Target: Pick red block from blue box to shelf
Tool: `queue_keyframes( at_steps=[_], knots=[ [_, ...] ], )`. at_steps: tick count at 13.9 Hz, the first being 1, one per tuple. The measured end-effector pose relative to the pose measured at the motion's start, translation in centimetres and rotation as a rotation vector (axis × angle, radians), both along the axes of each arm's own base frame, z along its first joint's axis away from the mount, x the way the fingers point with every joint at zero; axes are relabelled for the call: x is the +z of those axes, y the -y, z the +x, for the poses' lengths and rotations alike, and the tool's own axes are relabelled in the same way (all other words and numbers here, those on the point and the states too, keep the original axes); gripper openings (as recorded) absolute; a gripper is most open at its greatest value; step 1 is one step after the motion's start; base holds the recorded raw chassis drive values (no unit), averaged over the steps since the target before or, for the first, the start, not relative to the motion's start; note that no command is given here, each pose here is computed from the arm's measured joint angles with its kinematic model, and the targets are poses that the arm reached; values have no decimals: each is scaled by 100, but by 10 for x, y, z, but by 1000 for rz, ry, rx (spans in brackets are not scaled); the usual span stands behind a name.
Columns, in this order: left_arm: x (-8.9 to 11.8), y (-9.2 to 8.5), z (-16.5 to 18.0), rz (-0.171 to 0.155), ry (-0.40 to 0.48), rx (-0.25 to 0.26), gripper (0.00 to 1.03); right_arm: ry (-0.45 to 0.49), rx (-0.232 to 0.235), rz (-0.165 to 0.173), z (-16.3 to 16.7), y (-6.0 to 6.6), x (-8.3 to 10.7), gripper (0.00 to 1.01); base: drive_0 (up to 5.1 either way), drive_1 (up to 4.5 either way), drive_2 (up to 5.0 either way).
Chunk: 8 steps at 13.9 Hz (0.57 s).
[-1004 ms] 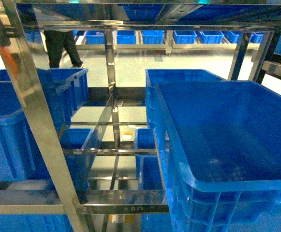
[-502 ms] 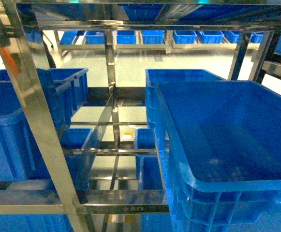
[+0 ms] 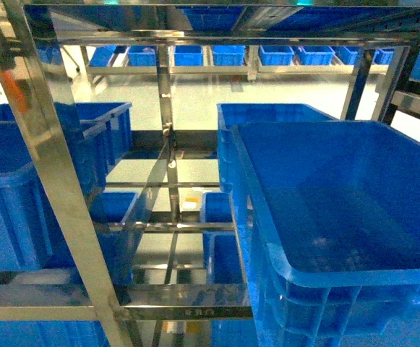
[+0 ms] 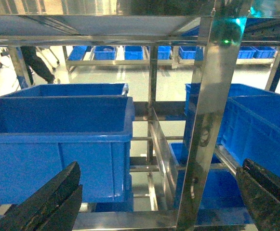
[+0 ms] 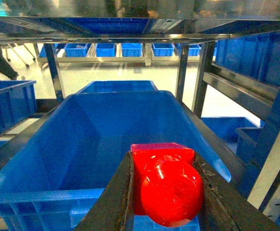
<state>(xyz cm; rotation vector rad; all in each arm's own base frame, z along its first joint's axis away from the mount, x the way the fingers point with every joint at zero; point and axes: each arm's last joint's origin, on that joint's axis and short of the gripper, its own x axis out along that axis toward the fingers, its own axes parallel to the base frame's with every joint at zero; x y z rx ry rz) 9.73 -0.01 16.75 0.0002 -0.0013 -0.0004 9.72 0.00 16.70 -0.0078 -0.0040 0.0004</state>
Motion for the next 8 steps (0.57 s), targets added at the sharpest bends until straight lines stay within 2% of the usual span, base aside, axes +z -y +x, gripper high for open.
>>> queue_keyframes(
  at_steps=[2, 3, 4, 6, 8],
  knots=[
    [0, 0, 0, 0, 0, 0, 98, -4, 0, 0, 0, 0, 0, 26, 0, 0, 0],
    [0, 0, 0, 0, 0, 0, 98, -165, 66, -75, 3, -2, -3, 26, 0, 0, 0],
    [0, 0, 0, 0, 0, 0, 98, -198, 84, -102, 7, -4, -2, 26, 0, 0, 0],
    [0, 0, 0, 0, 0, 0, 98, -200, 115, -127, 17, -10, 3, 26, 0, 0, 0],
    [0, 0, 0, 0, 2, 1, 98, -192, 120, -119, 46, -20, 14, 26, 0, 0, 0]
  ],
)
